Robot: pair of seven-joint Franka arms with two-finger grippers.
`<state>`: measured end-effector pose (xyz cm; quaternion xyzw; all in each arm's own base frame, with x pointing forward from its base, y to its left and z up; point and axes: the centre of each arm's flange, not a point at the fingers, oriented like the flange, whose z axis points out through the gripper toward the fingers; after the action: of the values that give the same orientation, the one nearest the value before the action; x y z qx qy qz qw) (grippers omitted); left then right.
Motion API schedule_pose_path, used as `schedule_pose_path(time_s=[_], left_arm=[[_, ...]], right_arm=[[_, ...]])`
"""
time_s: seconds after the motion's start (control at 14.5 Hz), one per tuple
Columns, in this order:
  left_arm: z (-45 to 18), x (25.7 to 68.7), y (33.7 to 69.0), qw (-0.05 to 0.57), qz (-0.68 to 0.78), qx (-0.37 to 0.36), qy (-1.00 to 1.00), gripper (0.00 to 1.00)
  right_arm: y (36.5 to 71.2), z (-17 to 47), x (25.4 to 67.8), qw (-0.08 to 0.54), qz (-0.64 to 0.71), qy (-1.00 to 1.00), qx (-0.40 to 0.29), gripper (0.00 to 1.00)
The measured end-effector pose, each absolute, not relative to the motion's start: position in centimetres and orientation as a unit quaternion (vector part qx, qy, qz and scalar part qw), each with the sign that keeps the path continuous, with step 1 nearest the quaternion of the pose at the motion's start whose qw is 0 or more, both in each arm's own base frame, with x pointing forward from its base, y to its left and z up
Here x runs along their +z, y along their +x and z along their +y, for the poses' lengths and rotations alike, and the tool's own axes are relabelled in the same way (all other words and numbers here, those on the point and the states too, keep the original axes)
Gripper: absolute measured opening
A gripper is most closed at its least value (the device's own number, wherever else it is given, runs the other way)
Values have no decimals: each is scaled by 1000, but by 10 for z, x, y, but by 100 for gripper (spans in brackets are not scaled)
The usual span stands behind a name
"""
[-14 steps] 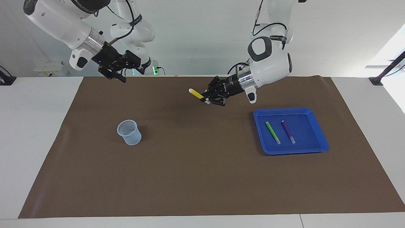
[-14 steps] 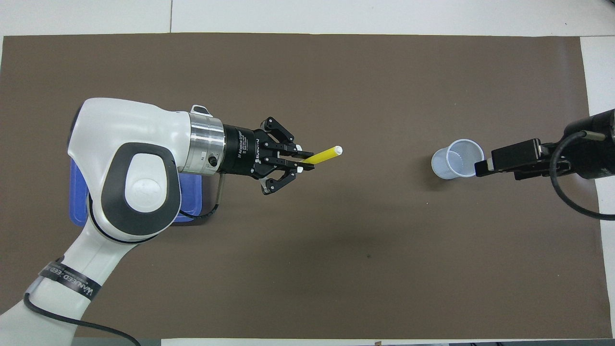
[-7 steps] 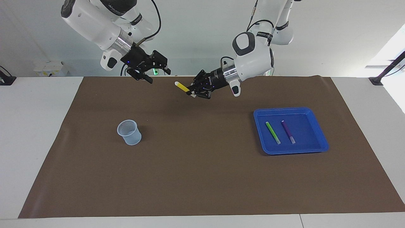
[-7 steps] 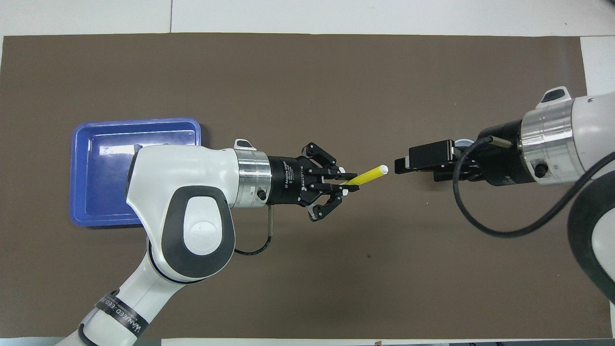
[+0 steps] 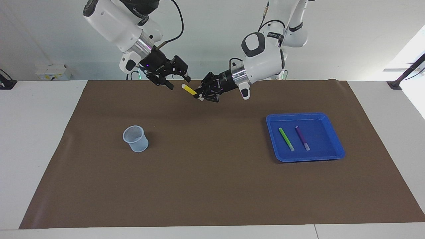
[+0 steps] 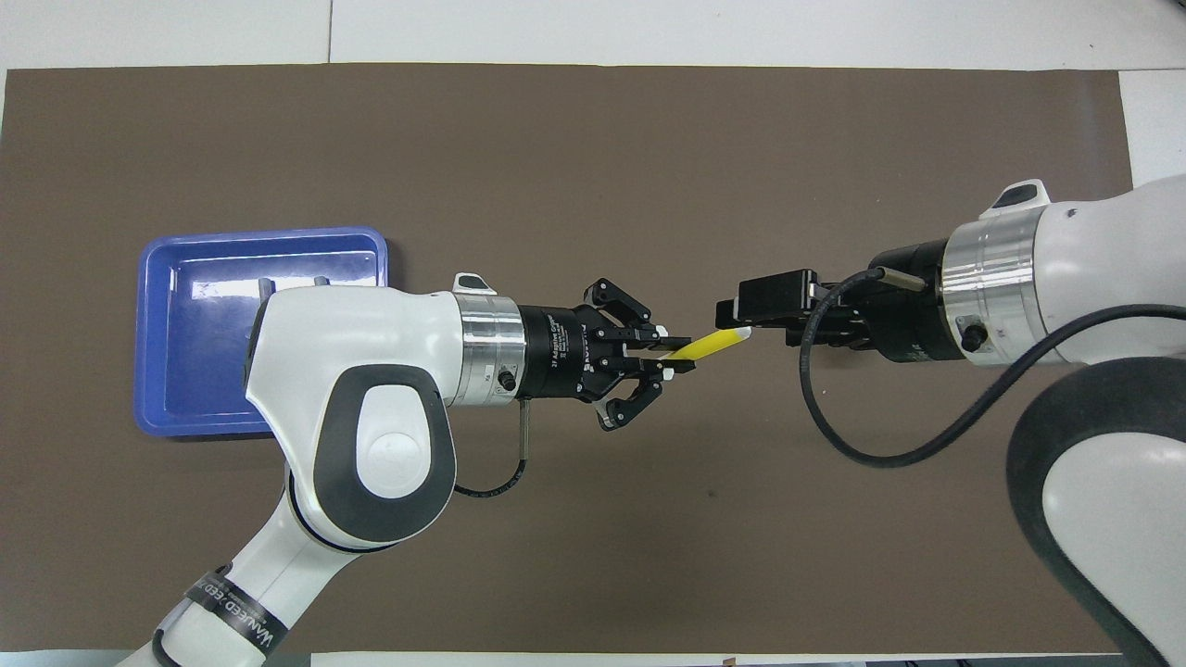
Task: Transfer and insert pens with both arms
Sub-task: 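Grasp the yellow pen with the right gripper and open the left gripper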
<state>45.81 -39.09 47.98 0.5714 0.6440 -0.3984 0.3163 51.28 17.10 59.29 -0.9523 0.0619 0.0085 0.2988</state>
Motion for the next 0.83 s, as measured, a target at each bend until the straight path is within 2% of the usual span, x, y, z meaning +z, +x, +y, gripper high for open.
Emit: schedule_pose_path(time_s=[0.07, 0.28, 0.42, 0.62, 0.69, 0.83], left_arm=[[-391, 480, 458, 317, 644, -399, 571, 17], [-391, 480, 458, 317, 645, -400, 569, 17], [-390, 480, 458, 317, 645, -400, 568, 17], [-390, 480, 459, 318, 645, -401, 567, 17], [-390, 480, 459, 318, 646, -401, 567, 17], [-390, 480, 459, 319, 647, -402, 565, 17]], right_arm=[[513, 171, 593, 299, 62, -952, 9, 75], [512, 171, 592, 299, 62, -952, 10, 74], [511, 171, 591, 298, 62, -952, 11, 63], [507, 177, 589, 298, 57, -953, 10, 59], [506, 179, 589, 298, 56, -953, 9, 52], [505, 180, 589, 298, 55, -953, 8, 51]])
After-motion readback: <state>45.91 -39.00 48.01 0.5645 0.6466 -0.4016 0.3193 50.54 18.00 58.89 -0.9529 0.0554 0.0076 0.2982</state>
